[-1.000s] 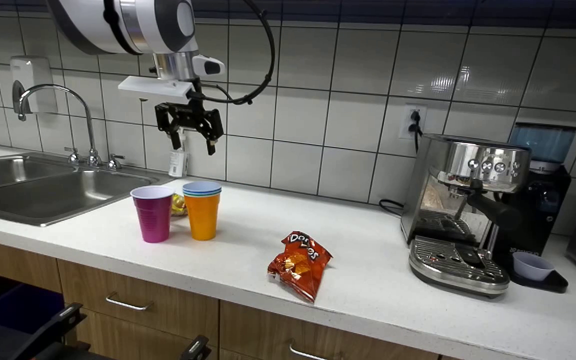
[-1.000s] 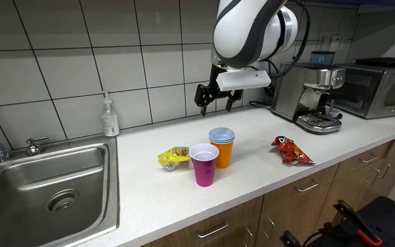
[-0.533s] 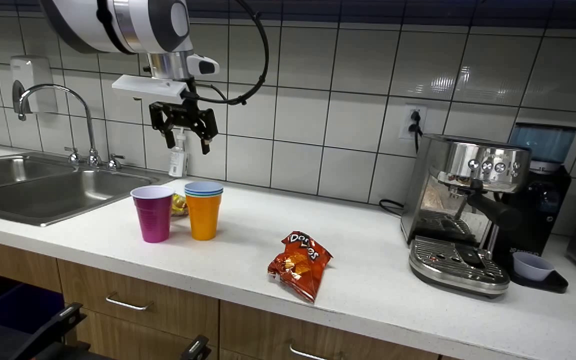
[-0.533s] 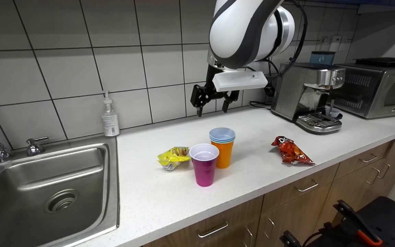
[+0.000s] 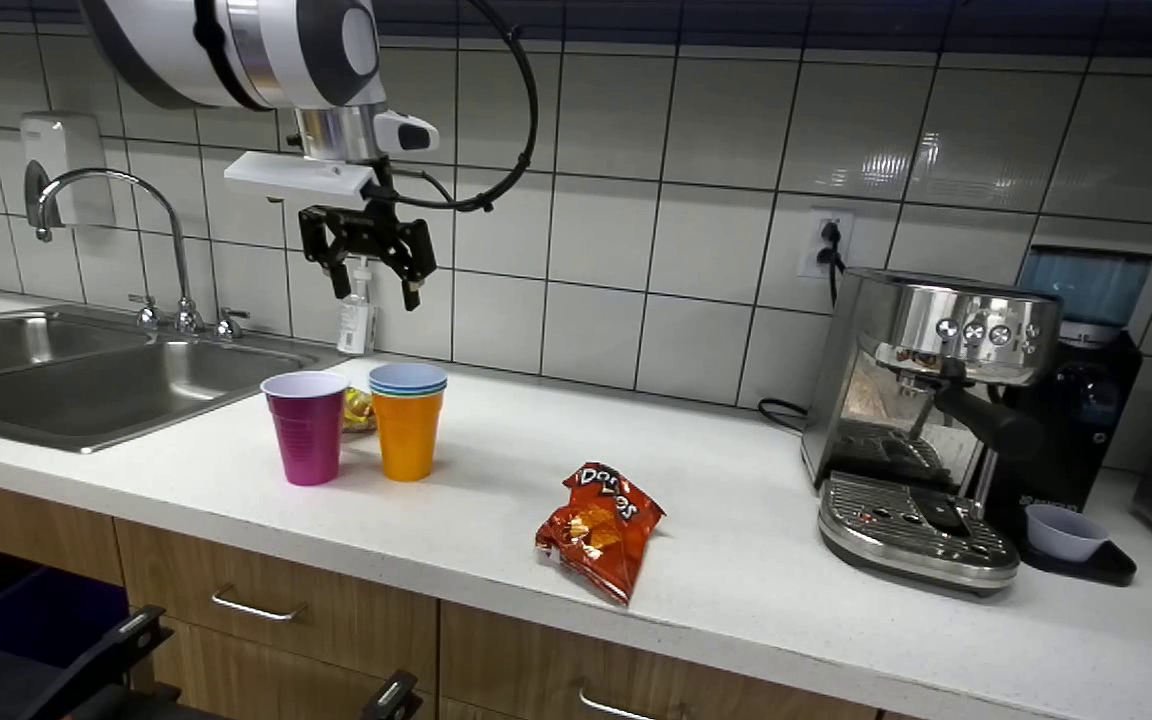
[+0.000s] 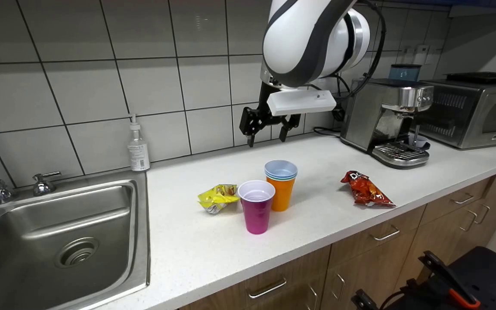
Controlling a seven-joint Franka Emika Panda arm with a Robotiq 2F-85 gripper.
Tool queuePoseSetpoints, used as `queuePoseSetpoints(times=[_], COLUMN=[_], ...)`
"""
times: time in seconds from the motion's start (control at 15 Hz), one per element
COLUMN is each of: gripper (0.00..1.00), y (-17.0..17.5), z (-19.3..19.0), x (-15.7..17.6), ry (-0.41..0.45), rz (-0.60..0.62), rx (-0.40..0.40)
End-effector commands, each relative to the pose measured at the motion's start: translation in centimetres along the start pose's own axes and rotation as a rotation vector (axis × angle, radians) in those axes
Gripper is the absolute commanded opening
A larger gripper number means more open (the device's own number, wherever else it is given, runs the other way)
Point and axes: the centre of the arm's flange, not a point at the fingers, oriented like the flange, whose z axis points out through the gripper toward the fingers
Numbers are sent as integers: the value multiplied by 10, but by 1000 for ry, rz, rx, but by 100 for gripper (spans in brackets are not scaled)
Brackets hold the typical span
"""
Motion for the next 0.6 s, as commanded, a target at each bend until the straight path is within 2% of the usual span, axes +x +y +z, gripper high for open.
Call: queuePoseSetpoints(times=[0.0,0.53], gripper=[100,100], y=[0,-23], z=[0,-2], x=[0,-7], ry=[0,-9], rz=[0,-82], rx=[0,-31])
